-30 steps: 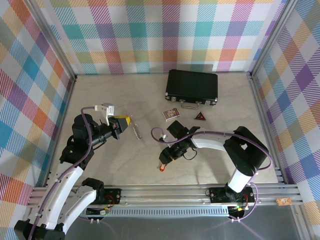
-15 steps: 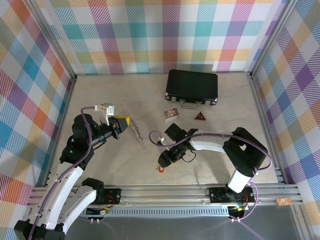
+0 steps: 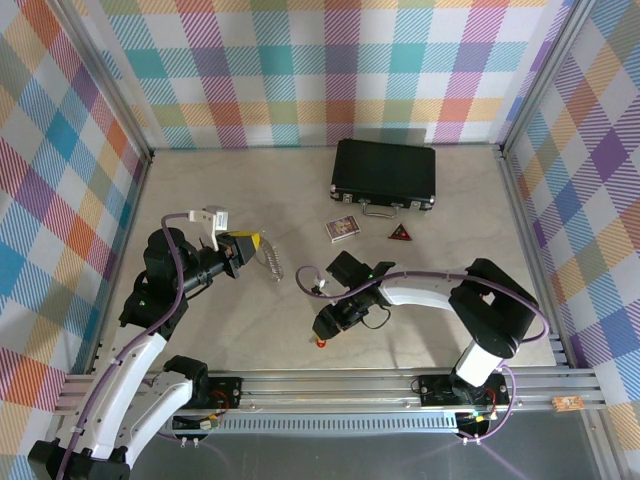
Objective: Put the keys on the keyring
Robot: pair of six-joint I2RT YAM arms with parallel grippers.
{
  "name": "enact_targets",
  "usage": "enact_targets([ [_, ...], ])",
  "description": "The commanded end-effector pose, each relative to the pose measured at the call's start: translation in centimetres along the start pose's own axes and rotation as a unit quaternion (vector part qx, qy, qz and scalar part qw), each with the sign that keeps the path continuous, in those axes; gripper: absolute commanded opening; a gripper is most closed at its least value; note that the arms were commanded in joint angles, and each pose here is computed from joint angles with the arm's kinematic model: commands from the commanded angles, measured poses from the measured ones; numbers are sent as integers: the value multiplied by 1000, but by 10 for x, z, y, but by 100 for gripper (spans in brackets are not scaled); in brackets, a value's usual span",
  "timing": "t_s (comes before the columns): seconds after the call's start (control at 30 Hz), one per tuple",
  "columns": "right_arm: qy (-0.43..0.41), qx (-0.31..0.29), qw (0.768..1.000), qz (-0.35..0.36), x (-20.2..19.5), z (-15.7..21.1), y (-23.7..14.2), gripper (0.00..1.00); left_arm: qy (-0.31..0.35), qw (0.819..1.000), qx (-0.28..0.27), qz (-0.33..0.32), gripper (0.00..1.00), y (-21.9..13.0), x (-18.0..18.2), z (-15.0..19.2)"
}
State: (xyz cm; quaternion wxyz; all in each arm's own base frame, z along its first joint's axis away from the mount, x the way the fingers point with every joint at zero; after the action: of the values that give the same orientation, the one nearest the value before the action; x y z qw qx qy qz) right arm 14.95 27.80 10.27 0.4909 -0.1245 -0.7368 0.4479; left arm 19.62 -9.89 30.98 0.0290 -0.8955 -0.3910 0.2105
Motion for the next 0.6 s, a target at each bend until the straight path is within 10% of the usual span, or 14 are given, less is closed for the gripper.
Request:
enact_targets([
  [0.0, -3, -3, 1000, -18, 8, 3, -4, 52, 12, 999, -31, 11, 0, -4, -3, -9],
  [0.57, -186, -52, 976, 103, 7, 20, -30, 59, 10, 999, -31, 11, 0, -5, -3, -7],
])
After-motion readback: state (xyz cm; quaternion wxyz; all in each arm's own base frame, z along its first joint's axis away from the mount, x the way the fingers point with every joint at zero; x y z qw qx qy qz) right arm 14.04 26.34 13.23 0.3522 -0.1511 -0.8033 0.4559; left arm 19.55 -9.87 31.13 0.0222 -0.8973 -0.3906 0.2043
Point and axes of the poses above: each hand's point on the last joint's axis, 136 mm out from that joint toward the fingers, its own y axis out along the fingers, its own x axis along the line the jaws close on, z = x × y, the point moved 8 cm from there along -y, back along the fingers, and after that the axes turned 7 degrees about y, right-handed, at the moved point
